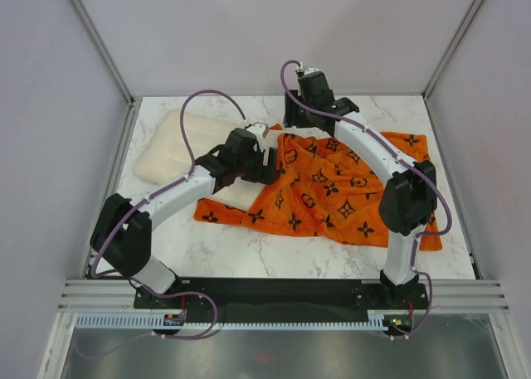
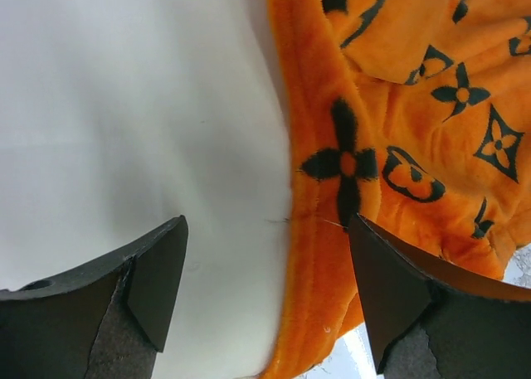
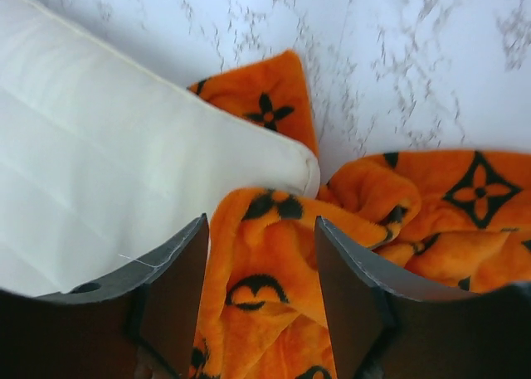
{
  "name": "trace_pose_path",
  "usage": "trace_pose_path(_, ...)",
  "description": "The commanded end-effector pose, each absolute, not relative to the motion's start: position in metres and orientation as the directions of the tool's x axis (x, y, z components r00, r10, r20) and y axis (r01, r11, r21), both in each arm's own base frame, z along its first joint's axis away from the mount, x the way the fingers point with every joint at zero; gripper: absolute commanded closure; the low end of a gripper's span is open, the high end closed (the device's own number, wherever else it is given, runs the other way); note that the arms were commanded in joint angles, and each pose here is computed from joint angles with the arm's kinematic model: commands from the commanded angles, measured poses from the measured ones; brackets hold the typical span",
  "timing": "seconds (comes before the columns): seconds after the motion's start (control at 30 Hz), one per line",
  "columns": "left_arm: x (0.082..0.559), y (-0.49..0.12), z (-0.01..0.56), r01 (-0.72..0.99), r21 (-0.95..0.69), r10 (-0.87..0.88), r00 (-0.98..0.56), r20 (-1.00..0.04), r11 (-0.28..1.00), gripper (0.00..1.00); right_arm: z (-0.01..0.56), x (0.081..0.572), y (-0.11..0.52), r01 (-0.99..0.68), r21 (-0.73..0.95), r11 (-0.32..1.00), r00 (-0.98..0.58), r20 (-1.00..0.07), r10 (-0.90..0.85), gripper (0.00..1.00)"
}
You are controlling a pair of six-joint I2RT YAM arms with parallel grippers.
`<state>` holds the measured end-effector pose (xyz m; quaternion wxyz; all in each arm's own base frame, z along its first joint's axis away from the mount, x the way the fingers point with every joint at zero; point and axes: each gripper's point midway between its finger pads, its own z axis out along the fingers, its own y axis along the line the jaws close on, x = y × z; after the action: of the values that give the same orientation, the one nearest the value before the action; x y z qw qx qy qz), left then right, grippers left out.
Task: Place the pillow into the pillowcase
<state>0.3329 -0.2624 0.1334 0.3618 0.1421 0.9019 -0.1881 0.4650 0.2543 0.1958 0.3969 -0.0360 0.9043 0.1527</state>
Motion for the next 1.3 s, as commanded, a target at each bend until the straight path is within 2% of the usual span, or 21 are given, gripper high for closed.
trace_pose_path(0.0, 0.332, -0.281, 0.138, 0.481, -0.262, 0.149, -0.660, -0.736, 0.837, 0.14, 0.200, 0.477, 0.245, -0.173, 0.144, 0.974, -0.664, -0.748, -0.008, 0.37)
trace_pose_path(0.07, 0.331, -0.283, 0.131, 0.482, -0.267, 0.154, -0.669, -0.727, 0.834, 0.15, 0.188, 0.479, 0.248, -0.183, 0.122, 0.975, -0.685, -0.728, -0.038, 0.33)
trace_pose_path(0.33, 0.327, -0.283, 0.123, 0.480, -0.283, 0.146, -0.678, -0.721, 0.830, 0.16, 0.151, 0.484, 0.268, -0.228, 0.093, 0.969, -0.728, -0.677, -0.107, 0.28)
trace_pose_path(0.4, 0.326, -0.285, 0.118, 0.482, -0.289, 0.152, -0.687, -0.711, 0.827, 0.22, 0.146, 0.483, 0.267, -0.214, 0.065, 0.975, -0.737, -0.665, -0.118, 0.29)
trace_pose_path(0.5, 0.325, -0.282, 0.114, 0.473, -0.285, 0.154, -0.694, -0.703, 0.833, 0.32, 0.135, 0.486, 0.248, -0.141, -0.019, 0.990, -0.744, -0.657, -0.119, 0.47)
trace_pose_path(0.53, 0.325, -0.279, 0.112, 0.462, -0.279, 0.149, -0.696, -0.703, 0.842, 0.35, 0.136, 0.488, 0.241, -0.108, -0.034, 0.994, -0.741, -0.663, -0.104, 0.65)
trace_pose_path(0.6, 0.325, -0.276, 0.110, 0.447, -0.271, 0.142, -0.697, -0.703, 0.853, 0.43, 0.137, 0.492, 0.233, -0.082, -0.050, 0.995, -0.736, -0.670, -0.094, 0.74)
trace_pose_path(0.63, 0.323, -0.274, 0.107, 0.443, -0.272, 0.143, -0.703, -0.696, 0.855, 0.46, 0.135, 0.494, 0.233, -0.075, -0.052, 0.996, -0.737, -0.669, -0.091, 0.84)
trace_pose_path(0.73, 0.320, -0.272, 0.099, 0.434, -0.271, 0.147, -0.716, -0.682, 0.859, 0.53, 0.137, 0.502, 0.227, -0.047, -0.078, 0.996, -0.725, -0.683, -0.088, 0.94)
trace_pose_path(0.77, 0.319, -0.271, 0.095, 0.431, -0.268, 0.153, -0.724, -0.673, 0.861, 0.57, 0.140, 0.505, 0.227, -0.045, -0.077, 0.996, -0.720, -0.689, -0.086, 0.97)
trace_pose_path(0.83, 0.316, -0.268, 0.088, 0.424, -0.263, 0.158, -0.733, -0.661, 0.867, 0.59, 0.135, 0.511, 0.229, -0.041, -0.077, 0.996, -0.719, -0.690, -0.083, 1.00)
trace_pose_path(0.87, 0.315, -0.267, 0.085, 0.422, -0.261, 0.161, -0.737, -0.656, 0.868, 0.59, 0.142, 0.517, 0.231, -0.038, -0.066, 0.997, -0.706, -0.705, -0.074, 1.00)
trace_pose_path(0.9, 0.315, -0.266, 0.081, 0.411, -0.259, 0.156, -0.742, -0.652, 0.874, 0.63, 0.143, 0.519, 0.234, -0.047, -0.058, 0.997, -0.703, -0.707, -0.074, 1.00)
trace_pose_path(1.07, 0.309, -0.269, 0.070, 0.416, -0.284, 0.162, -0.764, -0.625, 0.864, 0.66, 0.157, 0.544, 0.258, -0.084, 0.015, 0.996, -0.652, -0.757, -0.043, 1.00)
trace_pose_path(1.27, 0.299, -0.278, 0.067, 0.428, -0.353, 0.141, -0.779, -0.611, 0.832, 0.69, 0.163, 0.537, 0.315, -0.247, 0.186, 0.951, -0.659, -0.752, -0.024, 1.00)
